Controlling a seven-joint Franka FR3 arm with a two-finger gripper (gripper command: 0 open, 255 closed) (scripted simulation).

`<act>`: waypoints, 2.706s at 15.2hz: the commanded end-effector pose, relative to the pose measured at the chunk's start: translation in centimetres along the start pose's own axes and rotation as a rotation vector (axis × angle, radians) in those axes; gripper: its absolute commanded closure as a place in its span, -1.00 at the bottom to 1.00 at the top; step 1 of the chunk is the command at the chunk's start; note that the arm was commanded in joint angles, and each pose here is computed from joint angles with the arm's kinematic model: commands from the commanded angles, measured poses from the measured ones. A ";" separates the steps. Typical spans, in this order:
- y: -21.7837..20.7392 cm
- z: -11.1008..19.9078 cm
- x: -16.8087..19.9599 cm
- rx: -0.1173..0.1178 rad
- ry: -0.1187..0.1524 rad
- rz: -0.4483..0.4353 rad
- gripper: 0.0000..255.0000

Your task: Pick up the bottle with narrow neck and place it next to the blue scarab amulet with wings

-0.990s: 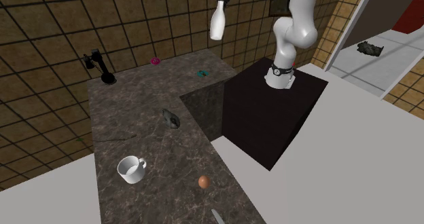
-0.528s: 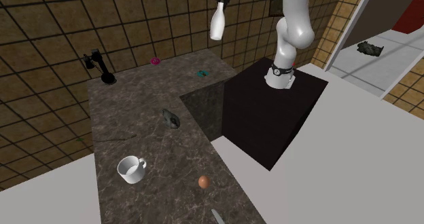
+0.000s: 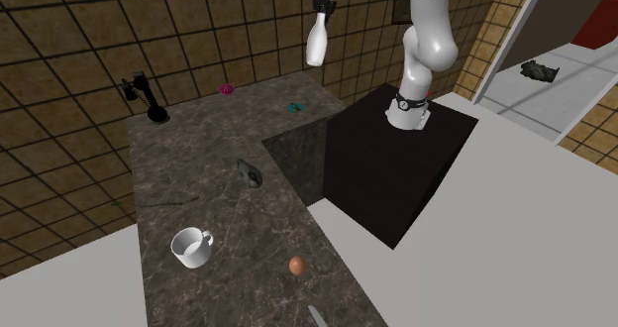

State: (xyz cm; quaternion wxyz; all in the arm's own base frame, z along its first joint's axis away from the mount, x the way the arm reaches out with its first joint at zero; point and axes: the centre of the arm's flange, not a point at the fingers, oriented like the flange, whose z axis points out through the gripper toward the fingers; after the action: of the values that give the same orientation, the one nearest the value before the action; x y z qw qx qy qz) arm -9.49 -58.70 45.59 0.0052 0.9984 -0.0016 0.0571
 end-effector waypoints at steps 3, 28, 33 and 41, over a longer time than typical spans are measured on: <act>-0.1 2.1 -0.3 -0.001 0.000 0.000 1.00; -0.2 15.3 -1.8 -0.001 0.000 0.000 1.00; -0.2 17.9 -2.1 -0.001 0.000 0.000 1.00; -0.3 22.1 -2.6 -0.001 0.000 0.000 1.00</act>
State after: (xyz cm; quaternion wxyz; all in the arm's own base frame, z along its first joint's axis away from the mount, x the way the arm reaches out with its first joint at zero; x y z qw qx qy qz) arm -9.46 -58.66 23.87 0.0053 0.9984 -0.0016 0.0570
